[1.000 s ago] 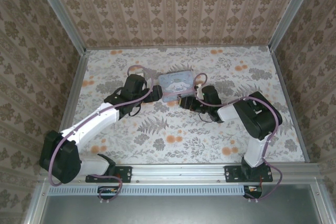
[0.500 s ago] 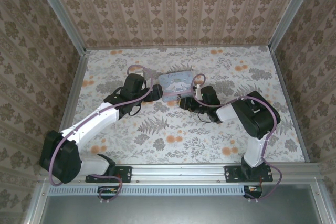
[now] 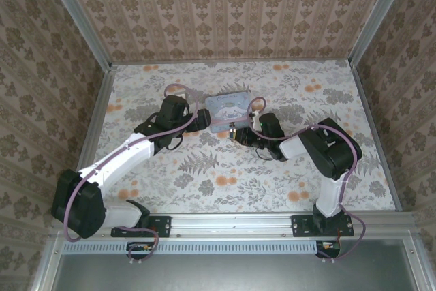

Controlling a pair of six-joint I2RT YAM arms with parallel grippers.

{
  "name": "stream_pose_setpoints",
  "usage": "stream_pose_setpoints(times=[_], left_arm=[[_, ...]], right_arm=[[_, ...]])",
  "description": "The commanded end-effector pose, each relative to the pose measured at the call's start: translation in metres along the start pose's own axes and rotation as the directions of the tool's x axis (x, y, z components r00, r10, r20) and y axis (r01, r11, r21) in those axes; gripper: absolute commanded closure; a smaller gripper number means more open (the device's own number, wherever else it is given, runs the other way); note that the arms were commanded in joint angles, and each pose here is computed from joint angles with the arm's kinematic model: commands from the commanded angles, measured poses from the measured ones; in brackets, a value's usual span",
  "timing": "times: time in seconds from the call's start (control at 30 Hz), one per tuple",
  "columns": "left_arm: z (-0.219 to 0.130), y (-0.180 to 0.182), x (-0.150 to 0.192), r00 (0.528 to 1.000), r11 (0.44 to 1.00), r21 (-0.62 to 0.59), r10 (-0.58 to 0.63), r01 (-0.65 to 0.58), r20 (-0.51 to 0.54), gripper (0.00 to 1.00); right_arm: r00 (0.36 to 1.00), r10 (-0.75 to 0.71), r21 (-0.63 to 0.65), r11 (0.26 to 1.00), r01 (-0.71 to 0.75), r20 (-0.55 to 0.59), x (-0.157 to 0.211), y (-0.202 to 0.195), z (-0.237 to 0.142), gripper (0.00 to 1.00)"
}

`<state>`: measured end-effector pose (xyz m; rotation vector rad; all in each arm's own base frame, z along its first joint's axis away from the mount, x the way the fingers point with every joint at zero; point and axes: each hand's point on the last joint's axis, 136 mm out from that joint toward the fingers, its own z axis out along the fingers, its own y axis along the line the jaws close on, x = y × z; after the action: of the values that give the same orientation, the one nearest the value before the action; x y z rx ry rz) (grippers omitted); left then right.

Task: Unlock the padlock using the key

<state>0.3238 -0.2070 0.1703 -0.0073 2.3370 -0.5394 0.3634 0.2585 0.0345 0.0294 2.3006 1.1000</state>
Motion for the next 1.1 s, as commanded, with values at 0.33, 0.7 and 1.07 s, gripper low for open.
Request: stream_pose_setpoints(times=[0.33, 0.7, 1.07], left_arm=[[0.016, 0.000, -0.001, 0.995, 0.994, -0.050, 0.097, -0.099, -0.036, 0.00], [0.056, -0.012, -0.007, 0.972, 0.959, -0.164, 0.217, -0.230, -0.092, 0.00], [0.087, -0.014, 0.011, 0.939, 0.912, -0.238, 0.299, -0.333, -0.167, 0.00]], right_arm=[[0.994, 0.102, 0.016, 0.995, -0.103, 0.042, 0.002, -0.008, -0.010, 1.00], [0.971, 0.212, -0.019, 0.977, -0.211, 0.111, -0.005, -0.008, -0.024, 1.00], [0.954, 0.262, 0.016, 0.964, -0.267, 0.146, -0.009, -0.018, -0.033, 1.00]])
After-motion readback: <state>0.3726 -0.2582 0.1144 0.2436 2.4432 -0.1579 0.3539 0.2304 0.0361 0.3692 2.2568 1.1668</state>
